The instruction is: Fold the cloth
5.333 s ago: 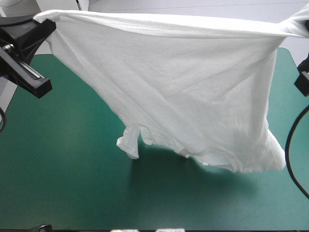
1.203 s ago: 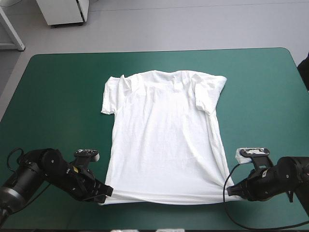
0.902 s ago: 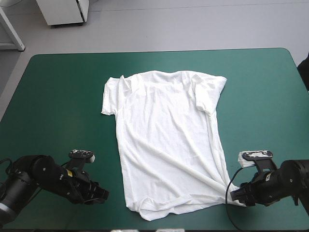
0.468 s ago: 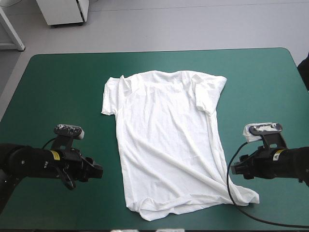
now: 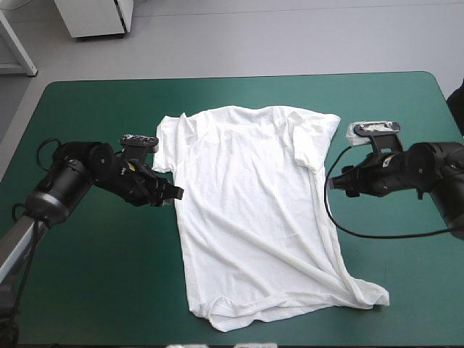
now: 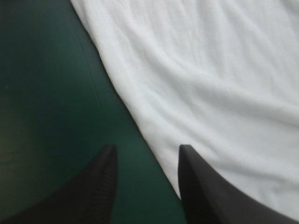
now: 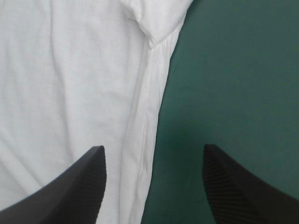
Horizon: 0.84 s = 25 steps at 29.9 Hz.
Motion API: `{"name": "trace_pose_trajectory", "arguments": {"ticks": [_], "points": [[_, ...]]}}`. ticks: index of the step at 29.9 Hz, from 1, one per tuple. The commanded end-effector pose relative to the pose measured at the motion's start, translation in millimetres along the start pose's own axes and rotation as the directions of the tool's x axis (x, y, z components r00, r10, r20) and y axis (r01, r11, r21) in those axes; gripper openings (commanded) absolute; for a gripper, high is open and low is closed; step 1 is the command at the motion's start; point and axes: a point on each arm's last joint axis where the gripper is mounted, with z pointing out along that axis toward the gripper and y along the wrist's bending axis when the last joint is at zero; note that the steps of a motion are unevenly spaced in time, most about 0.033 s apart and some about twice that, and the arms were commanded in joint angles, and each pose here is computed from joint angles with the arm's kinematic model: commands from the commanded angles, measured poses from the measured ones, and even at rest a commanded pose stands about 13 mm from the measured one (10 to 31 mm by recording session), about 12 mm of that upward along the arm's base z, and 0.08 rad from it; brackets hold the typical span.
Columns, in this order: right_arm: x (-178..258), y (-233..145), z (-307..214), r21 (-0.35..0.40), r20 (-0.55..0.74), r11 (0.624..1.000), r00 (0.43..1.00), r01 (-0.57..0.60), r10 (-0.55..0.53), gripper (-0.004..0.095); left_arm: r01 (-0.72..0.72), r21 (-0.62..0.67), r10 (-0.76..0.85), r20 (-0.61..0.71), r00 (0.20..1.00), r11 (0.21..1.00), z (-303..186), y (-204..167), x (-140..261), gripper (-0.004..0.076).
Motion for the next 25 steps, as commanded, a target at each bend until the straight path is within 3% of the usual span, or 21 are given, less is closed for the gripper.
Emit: {"name": "trace_pose_trajectory", "arguments": {"ticks": [1, 8, 25], "points": [[-29.4, 0.8, -12.6, 0.009, 0.117, 0.999, 0.992, 0.04, -0.04, 0.0578, -0.013, -0.008, 0.013, 0.061, 0.998, 1.0, 0.9, 0.4, -18.5, 0.0315], [-51.3, -0.1, -9.4, 0.015, 0.156, 0.998, 0.986, 0.057, -0.059, 0.0577, -0.01, -0.051, 0.015, 0.093, 0.996, 0.999, 37.3, 11.1, -37.9, 0.0315], [-56.5, -1.4, -3.6, 0.025, 0.185, 0.996, 0.979, 0.082, -0.085, 0.0577, -0.054, -0.143, 0.05, -0.032, 0.998, 0.988, 104.5, 30.3, -79.7, 0.0319]]}}
